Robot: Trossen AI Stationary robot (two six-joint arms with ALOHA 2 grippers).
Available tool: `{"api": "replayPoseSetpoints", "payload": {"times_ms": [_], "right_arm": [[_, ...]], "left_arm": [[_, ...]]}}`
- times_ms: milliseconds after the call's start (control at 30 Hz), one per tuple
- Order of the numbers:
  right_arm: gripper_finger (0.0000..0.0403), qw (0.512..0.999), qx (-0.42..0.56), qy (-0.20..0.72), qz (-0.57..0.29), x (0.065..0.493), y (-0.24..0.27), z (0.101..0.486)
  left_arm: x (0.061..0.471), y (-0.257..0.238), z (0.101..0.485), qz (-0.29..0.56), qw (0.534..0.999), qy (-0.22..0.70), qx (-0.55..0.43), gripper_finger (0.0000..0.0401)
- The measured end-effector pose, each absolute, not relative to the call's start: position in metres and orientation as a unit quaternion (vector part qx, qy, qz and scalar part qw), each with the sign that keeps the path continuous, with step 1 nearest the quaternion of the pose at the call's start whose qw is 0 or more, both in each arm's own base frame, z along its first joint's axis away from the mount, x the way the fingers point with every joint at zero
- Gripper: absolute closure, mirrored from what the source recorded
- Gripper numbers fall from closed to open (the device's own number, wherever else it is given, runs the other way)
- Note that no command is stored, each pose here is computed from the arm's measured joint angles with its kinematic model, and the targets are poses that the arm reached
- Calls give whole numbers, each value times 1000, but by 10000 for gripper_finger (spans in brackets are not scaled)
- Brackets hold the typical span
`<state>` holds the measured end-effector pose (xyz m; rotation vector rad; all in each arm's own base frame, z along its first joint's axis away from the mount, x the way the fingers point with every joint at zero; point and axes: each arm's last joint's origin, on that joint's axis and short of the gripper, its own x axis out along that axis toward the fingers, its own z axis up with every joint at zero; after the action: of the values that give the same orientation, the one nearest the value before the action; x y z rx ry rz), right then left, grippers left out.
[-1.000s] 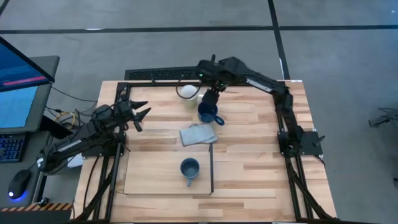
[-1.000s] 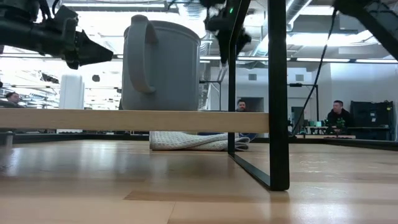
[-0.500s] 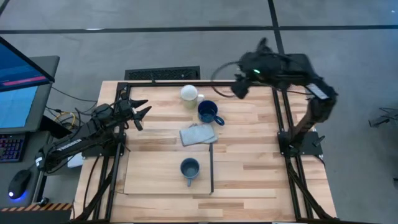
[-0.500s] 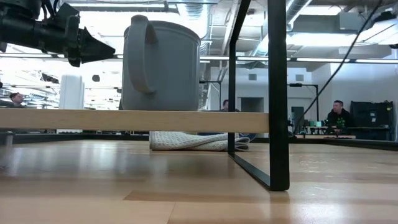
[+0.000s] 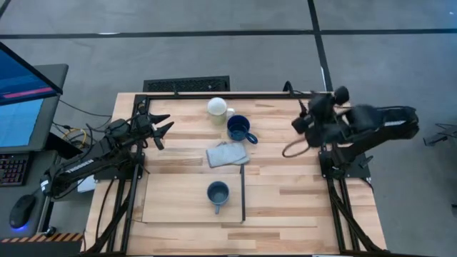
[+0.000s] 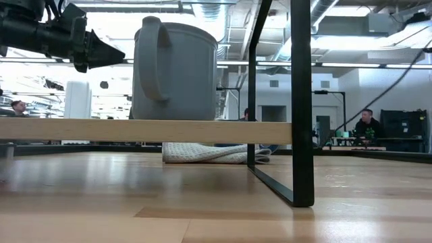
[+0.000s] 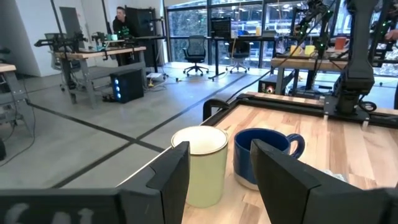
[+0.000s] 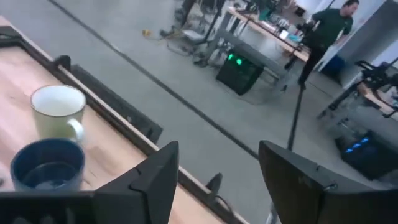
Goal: Stack small to large cups/mugs on shelf
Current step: Put the blue mug on the shelf
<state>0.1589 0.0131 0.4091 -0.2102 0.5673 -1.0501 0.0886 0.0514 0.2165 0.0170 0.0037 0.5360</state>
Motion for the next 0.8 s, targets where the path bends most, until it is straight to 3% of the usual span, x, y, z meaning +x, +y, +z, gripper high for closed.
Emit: {"api": "replayPoseSetpoints", "payload": {"times_ms": [267, 533, 800], "right_arm": [[159, 872, -58, 252, -415, 152, 20, 318], [159, 950, -54, 165, -260, 169, 8, 270], [159, 955, -5, 132, -264, 146, -14, 233]], "left_arm": [[89, 51, 218, 265, 964, -8, -3, 238], [89, 52, 222, 263, 964, -31, -15, 238], [103, 58, 216, 238, 971, -2, -34, 238]]}}
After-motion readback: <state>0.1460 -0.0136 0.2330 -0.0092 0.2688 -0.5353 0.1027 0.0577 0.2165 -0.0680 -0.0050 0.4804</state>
